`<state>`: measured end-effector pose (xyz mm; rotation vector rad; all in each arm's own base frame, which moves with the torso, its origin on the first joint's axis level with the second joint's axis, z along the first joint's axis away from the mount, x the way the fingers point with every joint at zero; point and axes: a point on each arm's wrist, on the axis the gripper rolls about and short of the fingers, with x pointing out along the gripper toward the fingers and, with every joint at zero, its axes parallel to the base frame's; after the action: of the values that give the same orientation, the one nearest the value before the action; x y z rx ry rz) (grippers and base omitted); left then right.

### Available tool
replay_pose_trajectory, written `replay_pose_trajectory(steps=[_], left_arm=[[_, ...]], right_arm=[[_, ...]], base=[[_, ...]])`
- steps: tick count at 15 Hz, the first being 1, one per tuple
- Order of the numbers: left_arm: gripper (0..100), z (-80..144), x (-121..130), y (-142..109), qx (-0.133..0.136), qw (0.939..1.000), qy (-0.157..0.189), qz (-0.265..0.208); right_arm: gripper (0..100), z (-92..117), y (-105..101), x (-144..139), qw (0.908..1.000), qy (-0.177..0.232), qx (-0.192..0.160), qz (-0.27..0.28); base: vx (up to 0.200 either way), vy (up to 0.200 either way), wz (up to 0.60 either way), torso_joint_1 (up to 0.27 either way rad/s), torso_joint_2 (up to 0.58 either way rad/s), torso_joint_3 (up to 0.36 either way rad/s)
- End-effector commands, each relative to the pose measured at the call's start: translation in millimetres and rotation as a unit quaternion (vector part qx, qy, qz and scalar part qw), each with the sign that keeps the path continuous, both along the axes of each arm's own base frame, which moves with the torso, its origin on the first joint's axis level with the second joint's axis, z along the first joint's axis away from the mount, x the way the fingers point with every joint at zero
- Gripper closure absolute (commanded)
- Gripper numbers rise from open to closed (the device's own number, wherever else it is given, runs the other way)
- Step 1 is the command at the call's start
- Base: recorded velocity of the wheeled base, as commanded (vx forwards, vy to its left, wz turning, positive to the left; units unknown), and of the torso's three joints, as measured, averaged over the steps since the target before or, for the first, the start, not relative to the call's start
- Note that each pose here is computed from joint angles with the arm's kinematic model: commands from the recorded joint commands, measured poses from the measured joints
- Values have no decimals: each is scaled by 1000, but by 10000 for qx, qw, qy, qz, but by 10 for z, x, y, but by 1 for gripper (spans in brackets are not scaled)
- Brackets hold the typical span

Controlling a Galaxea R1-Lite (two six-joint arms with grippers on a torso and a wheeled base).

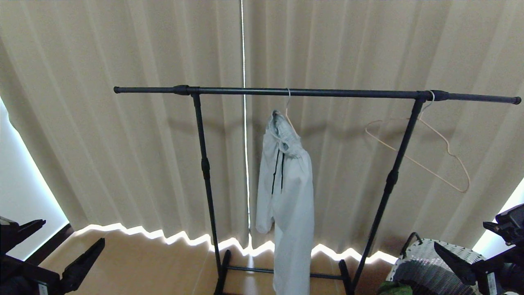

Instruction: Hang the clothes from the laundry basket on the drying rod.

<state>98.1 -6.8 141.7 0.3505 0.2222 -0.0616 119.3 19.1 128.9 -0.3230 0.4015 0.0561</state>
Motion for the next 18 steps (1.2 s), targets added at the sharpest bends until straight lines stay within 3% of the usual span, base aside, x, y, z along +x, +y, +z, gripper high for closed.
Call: replay_pose_trajectory(steps=[1,12,18], left_arm=[[0,-7,3,0,4,10000,22,3],[0,-59,58,-9,70,9997,250,-24],[0,-68,49,-8,93,9996,257,-30]], right_arm=[[0,-13,11,46,10000,83,-29,14],[0,-46,6,35,9997,107,-194,60],[0,-64,6,21,9996,137,-211,82]], base=[[0,0,0,0,0,0],[0,0,0,0,0,0],[0,0,0,-191,413,213]])
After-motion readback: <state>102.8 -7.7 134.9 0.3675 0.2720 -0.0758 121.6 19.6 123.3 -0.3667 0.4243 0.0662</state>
